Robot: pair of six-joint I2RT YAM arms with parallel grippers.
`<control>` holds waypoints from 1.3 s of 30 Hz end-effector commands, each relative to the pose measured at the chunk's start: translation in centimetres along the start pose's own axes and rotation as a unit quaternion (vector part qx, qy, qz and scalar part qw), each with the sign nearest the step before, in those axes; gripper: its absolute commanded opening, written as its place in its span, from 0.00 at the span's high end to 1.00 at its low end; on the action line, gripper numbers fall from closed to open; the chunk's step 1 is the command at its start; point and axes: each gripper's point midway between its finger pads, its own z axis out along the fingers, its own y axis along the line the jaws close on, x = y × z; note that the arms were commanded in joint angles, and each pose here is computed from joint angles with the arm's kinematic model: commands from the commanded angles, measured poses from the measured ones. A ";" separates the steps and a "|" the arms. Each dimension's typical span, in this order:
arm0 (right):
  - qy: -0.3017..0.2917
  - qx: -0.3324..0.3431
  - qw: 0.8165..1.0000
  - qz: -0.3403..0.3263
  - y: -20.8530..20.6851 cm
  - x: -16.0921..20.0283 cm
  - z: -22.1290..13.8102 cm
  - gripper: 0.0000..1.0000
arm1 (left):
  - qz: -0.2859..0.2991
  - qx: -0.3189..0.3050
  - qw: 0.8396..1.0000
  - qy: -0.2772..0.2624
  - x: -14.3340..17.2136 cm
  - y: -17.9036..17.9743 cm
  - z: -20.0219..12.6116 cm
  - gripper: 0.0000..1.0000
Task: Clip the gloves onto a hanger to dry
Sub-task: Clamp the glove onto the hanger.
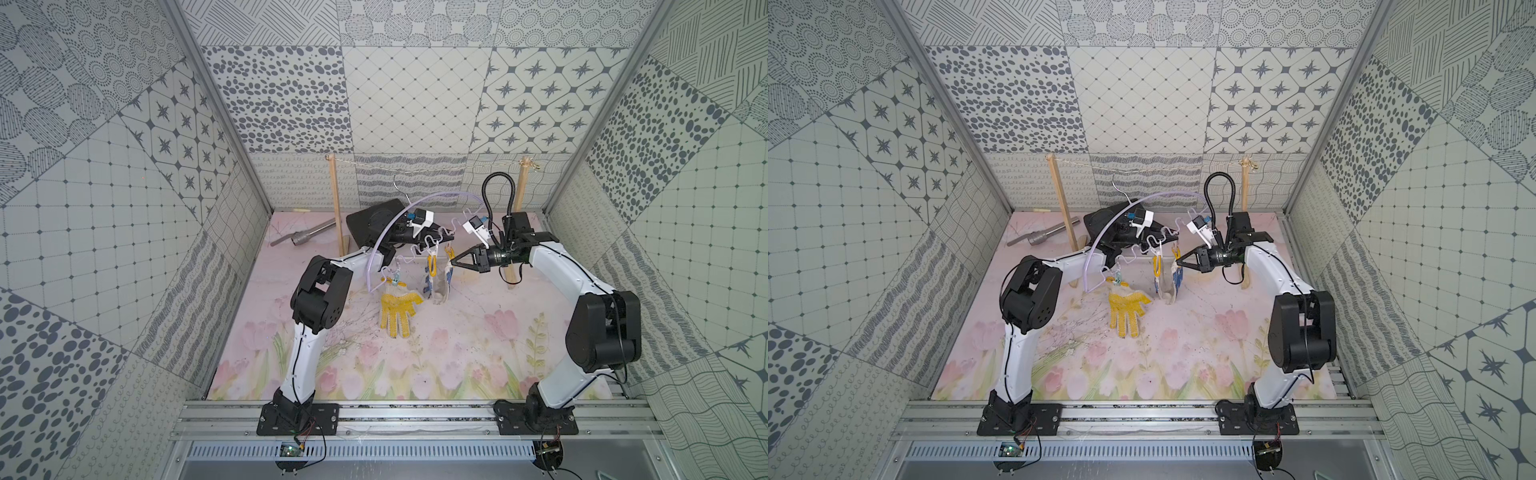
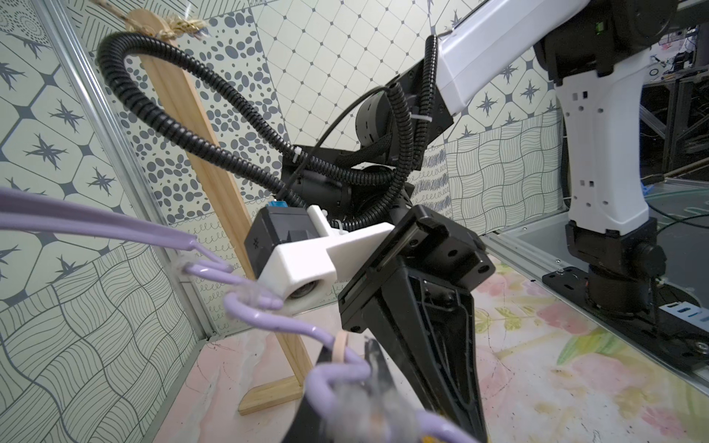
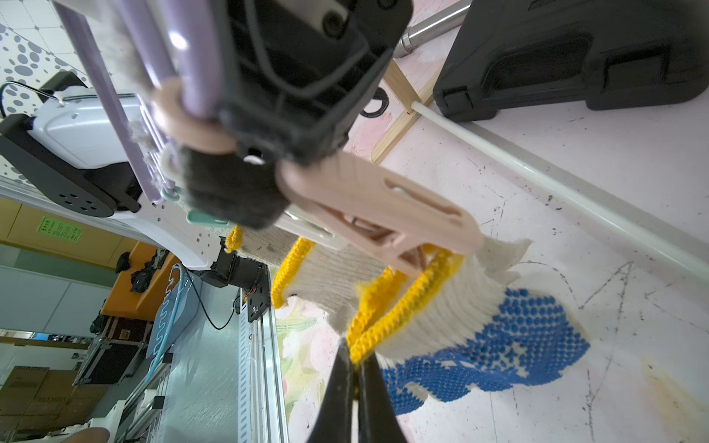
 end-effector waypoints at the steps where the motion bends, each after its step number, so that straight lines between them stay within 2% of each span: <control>1: -0.024 -0.006 0.997 -0.068 1.4 -2.9 -0.5 1.00 | -0.009 0.035 0.999 -0.003 -0.7 -1.1 0.0 1.00; 22: -0.047 0.010 0.995 -0.083 2.5 -5.1 -1.0 1.00 | -0.017 0.030 0.999 -0.003 -0.4 -1.0 -0.1 0.99; 27: -0.048 0.014 0.996 -0.080 2.2 -5.1 -0.9 1.00 | -0.019 0.030 0.999 -0.003 -0.5 -1.0 -0.1 0.77; 32: -0.047 0.017 0.996 -0.077 1.9 -5.0 -0.9 1.00 | -0.019 0.026 0.999 -0.003 -0.4 -0.9 -0.1 0.45; 36: -0.045 0.022 0.996 -0.072 1.5 -4.7 -0.7 0.95 | -0.019 0.020 1.000 -0.004 -0.3 -0.8 -0.1 0.27; 39: -0.042 0.033 0.996 -0.065 1.0 -4.4 -0.7 0.88 | -0.019 0.015 1.000 -0.004 0.0 -0.8 -0.2 0.19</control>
